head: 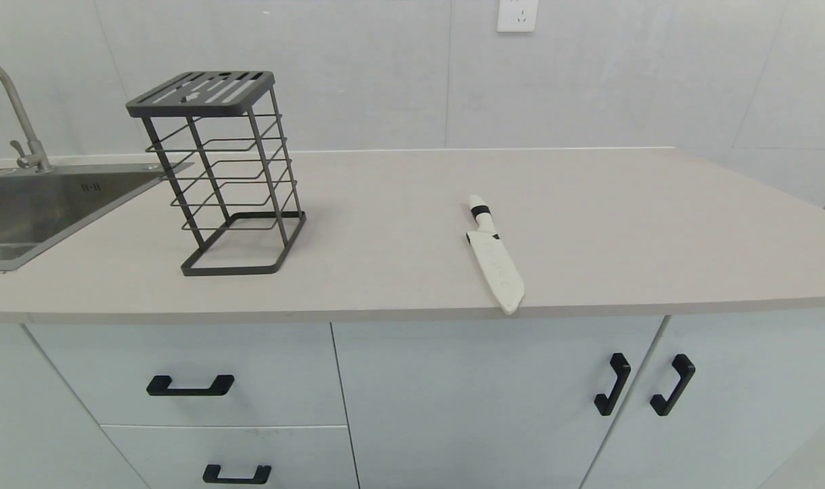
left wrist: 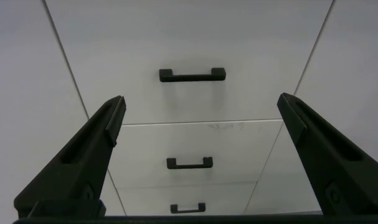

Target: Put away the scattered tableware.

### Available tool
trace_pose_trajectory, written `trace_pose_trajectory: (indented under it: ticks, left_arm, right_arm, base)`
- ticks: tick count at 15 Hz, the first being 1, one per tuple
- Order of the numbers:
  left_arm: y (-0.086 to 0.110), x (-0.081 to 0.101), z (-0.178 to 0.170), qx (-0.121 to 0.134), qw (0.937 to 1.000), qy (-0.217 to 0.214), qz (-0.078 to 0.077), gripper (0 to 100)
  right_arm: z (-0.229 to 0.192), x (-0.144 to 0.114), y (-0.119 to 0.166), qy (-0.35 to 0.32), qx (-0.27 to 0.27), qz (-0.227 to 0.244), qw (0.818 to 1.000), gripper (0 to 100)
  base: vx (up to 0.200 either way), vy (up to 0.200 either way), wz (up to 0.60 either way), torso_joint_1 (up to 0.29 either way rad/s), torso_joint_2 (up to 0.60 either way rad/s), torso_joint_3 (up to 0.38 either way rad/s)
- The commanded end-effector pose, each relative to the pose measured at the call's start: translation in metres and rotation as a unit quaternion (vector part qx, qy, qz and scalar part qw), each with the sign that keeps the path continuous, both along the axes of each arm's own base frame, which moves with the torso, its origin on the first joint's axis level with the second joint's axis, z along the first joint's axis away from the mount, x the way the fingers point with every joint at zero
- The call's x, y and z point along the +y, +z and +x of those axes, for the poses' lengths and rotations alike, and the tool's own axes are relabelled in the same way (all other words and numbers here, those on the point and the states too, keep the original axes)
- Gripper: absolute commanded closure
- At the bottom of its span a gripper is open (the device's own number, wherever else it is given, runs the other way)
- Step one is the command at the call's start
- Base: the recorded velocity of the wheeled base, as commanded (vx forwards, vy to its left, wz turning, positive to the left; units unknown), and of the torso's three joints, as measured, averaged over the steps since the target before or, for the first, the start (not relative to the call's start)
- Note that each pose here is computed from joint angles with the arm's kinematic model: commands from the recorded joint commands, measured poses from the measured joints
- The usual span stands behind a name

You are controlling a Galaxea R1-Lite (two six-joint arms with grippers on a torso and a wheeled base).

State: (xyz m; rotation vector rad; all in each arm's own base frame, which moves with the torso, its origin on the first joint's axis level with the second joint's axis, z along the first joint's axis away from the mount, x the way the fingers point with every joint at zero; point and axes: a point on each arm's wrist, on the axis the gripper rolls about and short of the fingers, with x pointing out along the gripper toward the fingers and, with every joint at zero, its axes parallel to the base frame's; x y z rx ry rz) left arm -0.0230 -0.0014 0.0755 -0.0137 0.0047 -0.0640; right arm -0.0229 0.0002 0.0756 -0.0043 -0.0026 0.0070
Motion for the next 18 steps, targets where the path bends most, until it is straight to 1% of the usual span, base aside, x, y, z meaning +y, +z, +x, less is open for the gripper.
trace_pose_trajectory:
  ticks: [1, 9, 18]
  left_arm:
    - [-0.0001, 0.0000, 0.0002, 0.001, 1.0000, 0.000, 0.000, 0]
    - [-0.0001, 0.0000, 0.0002, 0.001, 1.0000, 0.000, -0.001, 0]
    - [-0.0001, 0.0000, 0.0002, 0.001, 1.0000, 0.000, -0.001, 0]
  right_arm:
    - [0.0001, 0.0000, 0.0001, 0.000, 0.001, 0.000, 1.000, 100]
    - [0.0001, 0.0000, 0.0001, 0.000, 0.001, 0.000, 1.000, 100]
    - [0.0001, 0.0000, 0.0001, 0.000, 0.001, 0.000, 1.000, 100]
  base:
    - [0.000, 0.000, 0.00, 0.066, -0.29, -0.232]
    - [0.000, 0.000, 0.00, 0.122, -0.44, -0.322]
    - [0.000, 0.000, 0.00, 0.192, -0.51, -0.321]
